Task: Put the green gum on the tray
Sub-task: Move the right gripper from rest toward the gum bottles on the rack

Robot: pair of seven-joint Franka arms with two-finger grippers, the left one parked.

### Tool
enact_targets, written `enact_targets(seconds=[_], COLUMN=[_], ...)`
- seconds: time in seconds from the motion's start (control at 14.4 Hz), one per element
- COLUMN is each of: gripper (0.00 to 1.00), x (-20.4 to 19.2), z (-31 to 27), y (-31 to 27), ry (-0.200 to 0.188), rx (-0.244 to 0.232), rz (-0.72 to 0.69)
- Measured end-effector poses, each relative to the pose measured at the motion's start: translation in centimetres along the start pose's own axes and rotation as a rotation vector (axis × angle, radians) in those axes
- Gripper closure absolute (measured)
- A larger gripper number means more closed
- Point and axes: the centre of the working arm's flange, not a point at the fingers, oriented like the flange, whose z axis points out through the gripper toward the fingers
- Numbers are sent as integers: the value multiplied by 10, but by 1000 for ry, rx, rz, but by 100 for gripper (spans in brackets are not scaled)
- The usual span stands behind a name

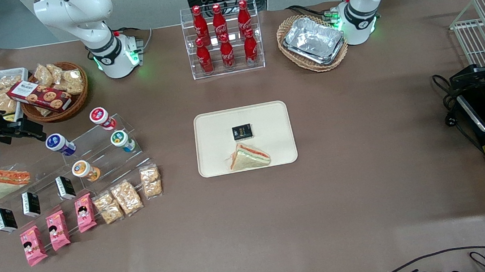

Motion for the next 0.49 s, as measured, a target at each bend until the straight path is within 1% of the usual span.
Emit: enact_targets(seconds=[0.49], gripper=[0], x=[0], z=[-2], y=[1], ry=[9], rx=[0], rz=[1])
